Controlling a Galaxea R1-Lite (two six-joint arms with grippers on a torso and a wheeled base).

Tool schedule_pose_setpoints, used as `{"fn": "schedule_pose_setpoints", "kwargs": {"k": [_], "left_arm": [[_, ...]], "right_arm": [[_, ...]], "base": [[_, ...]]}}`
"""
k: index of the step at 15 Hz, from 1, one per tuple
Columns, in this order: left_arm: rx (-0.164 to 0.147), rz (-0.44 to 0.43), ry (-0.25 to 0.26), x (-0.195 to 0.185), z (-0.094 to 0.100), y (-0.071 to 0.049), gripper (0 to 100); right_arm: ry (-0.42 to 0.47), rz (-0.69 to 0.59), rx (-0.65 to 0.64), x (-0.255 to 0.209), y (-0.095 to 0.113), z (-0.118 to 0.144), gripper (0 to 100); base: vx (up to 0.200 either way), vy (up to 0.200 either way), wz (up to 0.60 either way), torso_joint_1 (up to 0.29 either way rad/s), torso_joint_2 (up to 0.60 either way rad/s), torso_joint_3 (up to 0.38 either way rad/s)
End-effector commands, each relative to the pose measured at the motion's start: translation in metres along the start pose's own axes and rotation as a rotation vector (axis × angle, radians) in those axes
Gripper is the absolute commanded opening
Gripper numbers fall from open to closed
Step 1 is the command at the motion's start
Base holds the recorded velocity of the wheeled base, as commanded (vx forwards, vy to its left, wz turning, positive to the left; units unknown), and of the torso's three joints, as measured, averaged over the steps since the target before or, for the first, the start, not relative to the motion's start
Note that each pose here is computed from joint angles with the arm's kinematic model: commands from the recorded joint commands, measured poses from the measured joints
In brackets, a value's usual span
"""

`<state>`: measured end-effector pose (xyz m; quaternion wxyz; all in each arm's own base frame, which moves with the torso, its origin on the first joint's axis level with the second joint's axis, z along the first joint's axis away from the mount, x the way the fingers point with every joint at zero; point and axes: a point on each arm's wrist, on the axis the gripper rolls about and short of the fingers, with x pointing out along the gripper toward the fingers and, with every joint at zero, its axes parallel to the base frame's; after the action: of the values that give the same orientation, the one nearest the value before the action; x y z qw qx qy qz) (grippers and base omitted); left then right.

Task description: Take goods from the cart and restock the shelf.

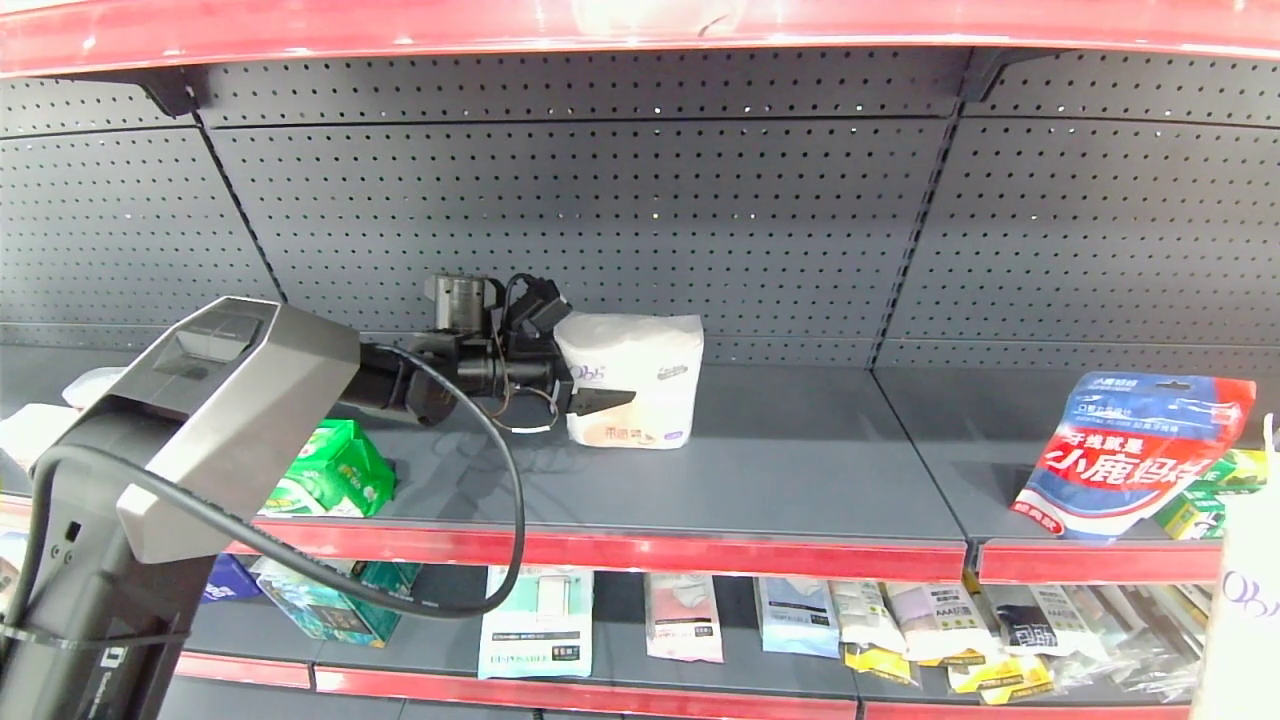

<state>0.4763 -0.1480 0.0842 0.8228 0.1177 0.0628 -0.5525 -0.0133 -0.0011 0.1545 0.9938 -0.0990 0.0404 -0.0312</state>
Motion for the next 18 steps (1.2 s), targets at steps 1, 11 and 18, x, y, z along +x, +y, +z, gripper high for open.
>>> {"fn": "schedule_pose_setpoints", "kwargs": {"k": [1, 11, 18], "left_arm": [[-0.001, 0.0, 0.001, 0.001, -0.001, 0.001, 100], [-0.007, 0.002, 0.013, -0.003, -0.006, -0.001, 0], [-0.035, -0.01, 0.042, -0.042, 0.013, -0.03, 0]], "right_arm": [[-0.001, -0.001, 0.0, 0.0, 0.0, -0.001, 0], [0.011, 0.003, 0.0, 0.001, 0.001, -0.004, 0], [0.007, 0.009, 0.0, 0.001, 0.001, -0.003, 0]], "base": [[0.0, 0.0, 0.0, 0.0, 0.0, 0.0], [0.0, 0.0, 0.0, 0.0, 0.0, 0.0], [0.0, 0.0, 0.0, 0.0, 0.0, 0.0]]}}
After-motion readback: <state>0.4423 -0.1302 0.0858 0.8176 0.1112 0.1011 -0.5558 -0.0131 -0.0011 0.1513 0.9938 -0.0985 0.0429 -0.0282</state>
